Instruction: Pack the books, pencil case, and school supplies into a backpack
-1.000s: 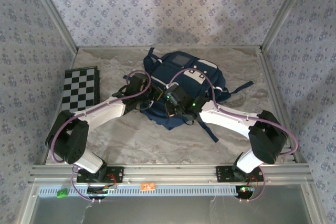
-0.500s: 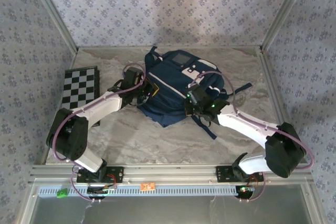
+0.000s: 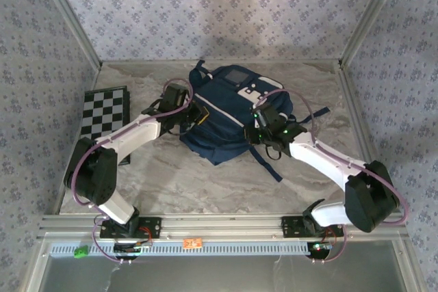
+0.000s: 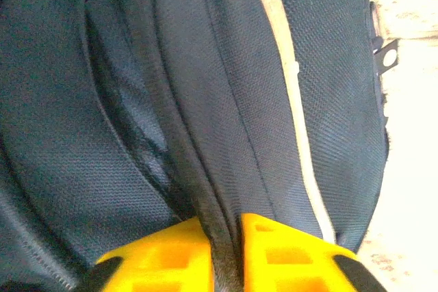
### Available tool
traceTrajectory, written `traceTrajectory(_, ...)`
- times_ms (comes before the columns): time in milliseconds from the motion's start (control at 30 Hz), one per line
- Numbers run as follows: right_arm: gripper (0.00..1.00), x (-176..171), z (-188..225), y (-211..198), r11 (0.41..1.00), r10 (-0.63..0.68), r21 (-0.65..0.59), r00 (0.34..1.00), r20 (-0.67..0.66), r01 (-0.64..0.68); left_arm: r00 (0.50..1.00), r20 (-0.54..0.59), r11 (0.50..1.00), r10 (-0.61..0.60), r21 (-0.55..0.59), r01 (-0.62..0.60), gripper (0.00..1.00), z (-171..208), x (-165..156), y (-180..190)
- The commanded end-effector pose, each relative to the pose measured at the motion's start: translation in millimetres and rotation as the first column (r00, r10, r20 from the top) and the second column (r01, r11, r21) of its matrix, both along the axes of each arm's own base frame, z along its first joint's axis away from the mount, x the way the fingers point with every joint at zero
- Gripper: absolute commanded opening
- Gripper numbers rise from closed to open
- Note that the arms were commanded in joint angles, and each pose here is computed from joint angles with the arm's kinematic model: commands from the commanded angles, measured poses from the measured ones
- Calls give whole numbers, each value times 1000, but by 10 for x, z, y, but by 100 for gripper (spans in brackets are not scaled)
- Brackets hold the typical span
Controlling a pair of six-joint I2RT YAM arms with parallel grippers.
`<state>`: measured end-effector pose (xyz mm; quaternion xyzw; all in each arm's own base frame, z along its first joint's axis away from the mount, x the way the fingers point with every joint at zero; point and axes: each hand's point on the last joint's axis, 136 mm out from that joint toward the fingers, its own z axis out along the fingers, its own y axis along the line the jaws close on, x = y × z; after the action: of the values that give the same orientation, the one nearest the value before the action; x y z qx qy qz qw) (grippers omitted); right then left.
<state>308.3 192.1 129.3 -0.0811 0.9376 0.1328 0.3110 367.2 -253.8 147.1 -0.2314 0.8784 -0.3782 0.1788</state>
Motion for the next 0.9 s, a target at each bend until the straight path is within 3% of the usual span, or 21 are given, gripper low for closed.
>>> traceTrajectory(0, 40, -51, 193, -199, 999, -33, -22, 999, 10, 33, 996, 92, 996, 10, 90, -18, 33, 190, 103, 242)
traceTrajectory(167, 75, 52, 402, -665, 983, -176, -35, 982, 75, 179, 987, 159, 964, 3, 262, -45, 74, 277, -33, 658)
traceTrajectory(267, 89, 175, 458, -1164, 930, -351, -60, 926, 137, 362, 974, 223, 885, 46, 442, -143, 95, 313, -22, 1224)
traceTrajectory(367, 100, 295, 452, -1676, 847, -513, -40, 834, 201, 531, 943, 298, 731, 148, 609, -308, 100, 323, 29, 1994)
traceTrajectory(433, 100, 391, 438, -2007, 783, -601, -15, 762, 243, 622, 903, 375, 563, 210, 709, -425, 100, 327, 41, 2497)
traceTrajectory(533, 100, 554, 350, -2360, 729, -643, -39, 702, 306, 684, 856, 480, 360, 193, 777, -517, 100, 319, 78, 2909)
traceTrajectory(600, 100, 647, 264, -2492, 720, -630, -83, 698, 341, 689, 846, 511, 273, 155, 801, -534, 100, 249, 81, 3035)
traceTrajectory(667, 100, 736, 186, -2542, 730, -583, -126, 708, 398, 672, 841, 532, 261, 97, 802, -538, 100, 131, 140, 3040)
traceTrajectory(767, 100, 851, 61, -2496, 782, -483, -132, 727, 488, 608, 861, 508, 283, -40, 832, -477, 100, -43, 252, 2895)
traceTrajectory(867, 100, 880, -178, -2485, 817, -461, -123, 767, 447, 563, 837, 536, 313, -116, 819, -481, 100, -146, 287, 2827)
